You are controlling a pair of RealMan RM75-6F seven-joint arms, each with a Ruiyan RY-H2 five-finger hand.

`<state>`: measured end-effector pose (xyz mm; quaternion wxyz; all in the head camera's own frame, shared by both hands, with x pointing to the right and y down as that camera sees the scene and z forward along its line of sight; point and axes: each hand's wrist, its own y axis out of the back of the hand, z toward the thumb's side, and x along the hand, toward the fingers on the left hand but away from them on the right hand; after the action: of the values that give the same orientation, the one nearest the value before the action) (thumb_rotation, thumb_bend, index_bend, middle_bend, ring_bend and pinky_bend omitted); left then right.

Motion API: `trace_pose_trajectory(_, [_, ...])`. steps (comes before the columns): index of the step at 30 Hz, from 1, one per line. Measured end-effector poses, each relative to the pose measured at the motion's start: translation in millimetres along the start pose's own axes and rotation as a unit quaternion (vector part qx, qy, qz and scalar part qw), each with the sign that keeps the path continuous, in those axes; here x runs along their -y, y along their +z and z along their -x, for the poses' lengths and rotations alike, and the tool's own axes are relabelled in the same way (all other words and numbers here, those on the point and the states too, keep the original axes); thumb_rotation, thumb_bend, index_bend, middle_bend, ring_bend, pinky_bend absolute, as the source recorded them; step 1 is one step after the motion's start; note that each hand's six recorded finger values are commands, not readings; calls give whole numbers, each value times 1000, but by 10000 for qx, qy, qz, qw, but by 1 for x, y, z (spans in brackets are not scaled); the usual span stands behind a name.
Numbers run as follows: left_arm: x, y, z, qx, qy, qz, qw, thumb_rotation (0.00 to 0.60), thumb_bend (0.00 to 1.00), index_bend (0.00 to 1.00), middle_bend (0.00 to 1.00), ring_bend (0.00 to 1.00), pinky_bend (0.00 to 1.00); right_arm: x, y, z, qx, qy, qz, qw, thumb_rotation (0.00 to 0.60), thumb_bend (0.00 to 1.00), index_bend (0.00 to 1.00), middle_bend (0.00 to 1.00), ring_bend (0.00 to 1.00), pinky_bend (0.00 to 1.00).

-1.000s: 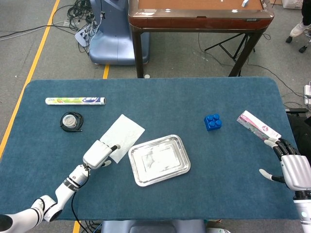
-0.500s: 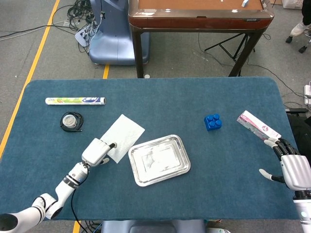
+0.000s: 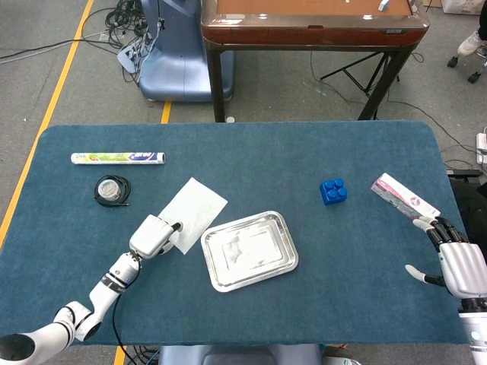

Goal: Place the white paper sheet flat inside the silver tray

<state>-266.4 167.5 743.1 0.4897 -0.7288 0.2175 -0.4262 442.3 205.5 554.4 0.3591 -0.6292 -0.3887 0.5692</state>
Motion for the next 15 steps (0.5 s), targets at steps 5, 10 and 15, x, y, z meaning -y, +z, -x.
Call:
trace_pose_trajectory(5, [1,0,-2,-31,17,48,10000,600,235,466,1000,1000,1000,-1,-1,0,11,-9,15,10000,600,0,221,217,128,295])
trace_pose_trajectory(10, [4,0,-1,-59,13,122,9999,600,272,470,1000,1000,1000,-1,-1,0,13,-16,17,10000,600,0,222,218,128,294])
trace_pose_trajectory(15, [7,-2,1,-99,-1,191,9998,600,317,476,1000,1000,1000,-1,-1,0,17,-7,13,10000,600,0,221,219,128,295])
